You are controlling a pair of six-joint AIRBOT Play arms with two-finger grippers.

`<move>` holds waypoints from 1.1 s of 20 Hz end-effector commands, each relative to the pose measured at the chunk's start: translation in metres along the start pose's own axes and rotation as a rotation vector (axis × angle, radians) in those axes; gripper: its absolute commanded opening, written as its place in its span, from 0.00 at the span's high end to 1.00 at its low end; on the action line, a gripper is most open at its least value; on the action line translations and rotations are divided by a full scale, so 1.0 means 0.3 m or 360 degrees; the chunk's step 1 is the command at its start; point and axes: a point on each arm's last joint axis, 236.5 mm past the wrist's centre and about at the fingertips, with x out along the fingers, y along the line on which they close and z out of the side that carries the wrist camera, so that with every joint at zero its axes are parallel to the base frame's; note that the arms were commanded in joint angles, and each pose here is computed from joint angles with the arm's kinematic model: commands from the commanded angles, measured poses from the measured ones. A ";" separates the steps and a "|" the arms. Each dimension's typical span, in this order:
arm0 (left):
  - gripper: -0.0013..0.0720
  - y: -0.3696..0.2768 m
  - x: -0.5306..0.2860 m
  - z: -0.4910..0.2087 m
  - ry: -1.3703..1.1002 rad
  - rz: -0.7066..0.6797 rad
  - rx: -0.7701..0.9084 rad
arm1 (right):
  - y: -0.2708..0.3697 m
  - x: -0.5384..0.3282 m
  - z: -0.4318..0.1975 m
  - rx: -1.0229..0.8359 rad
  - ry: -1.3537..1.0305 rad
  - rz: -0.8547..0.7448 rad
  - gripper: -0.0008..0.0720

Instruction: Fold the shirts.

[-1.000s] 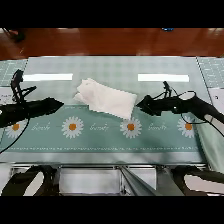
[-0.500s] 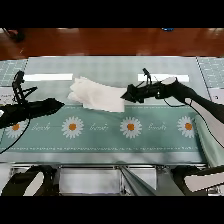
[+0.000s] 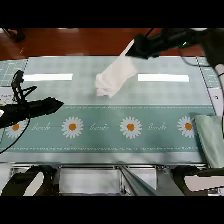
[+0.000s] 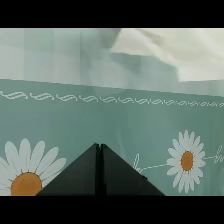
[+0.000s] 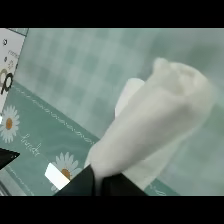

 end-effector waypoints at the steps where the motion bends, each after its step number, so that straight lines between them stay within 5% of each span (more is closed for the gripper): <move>1: 0.95 -0.001 0.001 -0.006 0.0012 -0.0003 -0.0001 | -0.030 -0.261 0.077 0.0041 -0.0119 -0.0204 0.95; 10: 0.95 -0.007 0.000 -0.018 0.0036 -0.0015 -0.0028 | -0.288 -0.977 -0.007 0.0478 -0.0547 -0.0541 0.95; 22: 0.95 -0.021 -0.008 0.115 -0.0234 -0.0039 0.0044 | -0.557 -1.392 -0.665 0.1541 -0.0720 -0.1223 0.95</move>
